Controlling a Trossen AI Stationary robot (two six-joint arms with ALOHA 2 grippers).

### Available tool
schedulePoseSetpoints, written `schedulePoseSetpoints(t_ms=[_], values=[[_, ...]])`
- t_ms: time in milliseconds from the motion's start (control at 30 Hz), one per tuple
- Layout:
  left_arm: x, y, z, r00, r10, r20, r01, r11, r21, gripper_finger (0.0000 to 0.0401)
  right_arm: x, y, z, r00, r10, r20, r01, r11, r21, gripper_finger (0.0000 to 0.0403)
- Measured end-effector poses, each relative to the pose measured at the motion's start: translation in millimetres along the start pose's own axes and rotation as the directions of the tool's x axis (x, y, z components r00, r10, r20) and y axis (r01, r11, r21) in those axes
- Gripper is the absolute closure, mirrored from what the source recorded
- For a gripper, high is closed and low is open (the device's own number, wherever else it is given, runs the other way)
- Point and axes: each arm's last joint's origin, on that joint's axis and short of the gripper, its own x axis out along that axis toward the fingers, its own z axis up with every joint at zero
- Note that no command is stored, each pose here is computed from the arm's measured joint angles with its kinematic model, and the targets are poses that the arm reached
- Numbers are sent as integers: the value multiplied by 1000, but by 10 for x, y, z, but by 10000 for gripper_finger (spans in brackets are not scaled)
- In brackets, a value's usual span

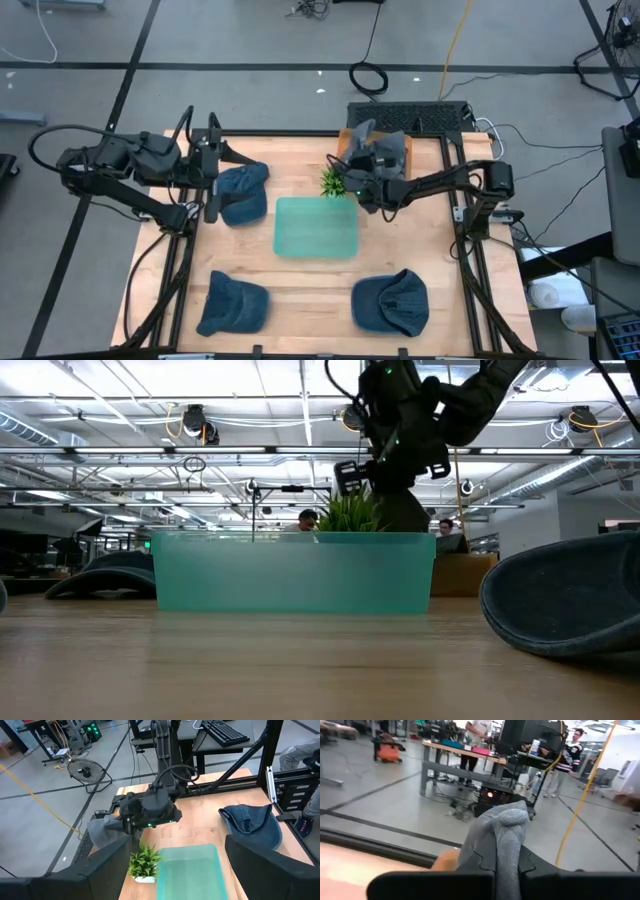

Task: Pick & Place hat
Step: Put the gray cap into the orange bin

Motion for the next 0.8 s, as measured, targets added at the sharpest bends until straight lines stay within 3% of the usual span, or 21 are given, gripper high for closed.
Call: schedulePoseSetpoints(t_ms=[233,433,567,667,800], values=[[-1,0,-2,1000,0,-2,0,1000,-27,68,77,-18,-46,999,29,-28,-29,1000,7,379],[-2,-2,-35,999,-3,-34,2,1000,-31,68,51,-65,33,999,-47,-3,47,992,-120,299],[-2,-3,-41,999,-3,-40,2,1000,-29,68,13,-162,216,996,-90,16,92,985,-144,245],[-2,-3,-40,999,-3,-40,2,1000,-28,68,49,-232,405,1000,1,30,3,991,-136,223],[-2,-3,-39,999,-3,-39,2,1000,-29,68,244,-334,569,968,246,52,-235,959,-157,230]])
